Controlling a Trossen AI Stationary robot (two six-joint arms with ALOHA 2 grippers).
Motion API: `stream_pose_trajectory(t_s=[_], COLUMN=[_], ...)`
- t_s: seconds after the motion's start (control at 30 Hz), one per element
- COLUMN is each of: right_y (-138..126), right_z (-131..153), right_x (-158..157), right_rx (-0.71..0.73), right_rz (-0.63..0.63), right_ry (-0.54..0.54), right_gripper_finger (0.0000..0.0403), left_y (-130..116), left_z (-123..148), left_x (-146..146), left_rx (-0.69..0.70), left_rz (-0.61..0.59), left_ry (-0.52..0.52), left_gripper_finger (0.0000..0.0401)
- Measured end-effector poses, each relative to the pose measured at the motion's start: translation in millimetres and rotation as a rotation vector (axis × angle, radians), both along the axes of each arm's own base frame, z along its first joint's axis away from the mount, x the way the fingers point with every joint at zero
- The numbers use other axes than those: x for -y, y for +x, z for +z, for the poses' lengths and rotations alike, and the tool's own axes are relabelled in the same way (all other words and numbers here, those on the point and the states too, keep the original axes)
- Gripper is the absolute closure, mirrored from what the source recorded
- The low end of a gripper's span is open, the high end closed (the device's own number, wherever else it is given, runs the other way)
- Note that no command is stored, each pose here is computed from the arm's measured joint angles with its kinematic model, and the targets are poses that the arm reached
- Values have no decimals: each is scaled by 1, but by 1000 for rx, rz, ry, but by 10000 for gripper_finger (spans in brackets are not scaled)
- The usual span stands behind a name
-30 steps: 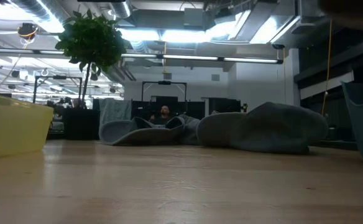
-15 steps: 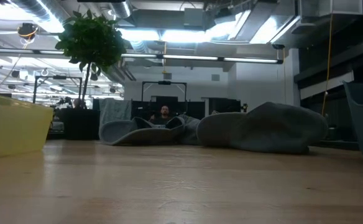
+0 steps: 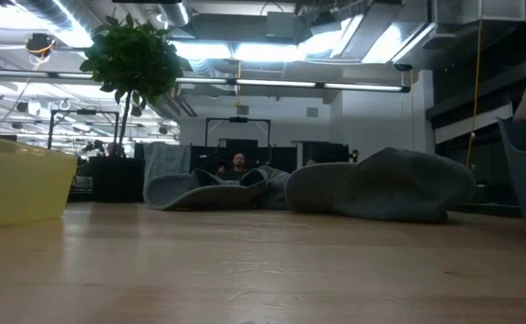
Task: Pick & Place hat
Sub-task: Put the left brown cap into the blue bin, then put the brown cap into the blue bin
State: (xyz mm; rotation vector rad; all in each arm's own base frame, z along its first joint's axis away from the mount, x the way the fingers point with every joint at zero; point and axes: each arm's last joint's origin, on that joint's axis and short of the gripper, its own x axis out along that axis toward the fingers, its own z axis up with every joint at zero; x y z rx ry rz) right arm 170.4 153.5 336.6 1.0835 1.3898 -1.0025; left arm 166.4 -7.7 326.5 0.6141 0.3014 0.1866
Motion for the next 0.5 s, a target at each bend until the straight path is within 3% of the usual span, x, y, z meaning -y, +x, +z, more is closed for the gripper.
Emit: stream_pose_trajectory(t_s=[0.27,0.4,0.5], right_y=[0,5,12], right_z=[0,4,7], right_x=[0,6,14], right_rx=[5,46,135], right_rz=[41,63,88], right_ry=[-1,-22,-118], right_gripper_finger=[203,179,174], left_y=[0,0,0], left_z=[0,0,0], left_x=[0,0,0], left_rx=[0,0,0], left_rz=[5,5,5], left_ry=[1,1,1], left_gripper_finger=[260,260,260])
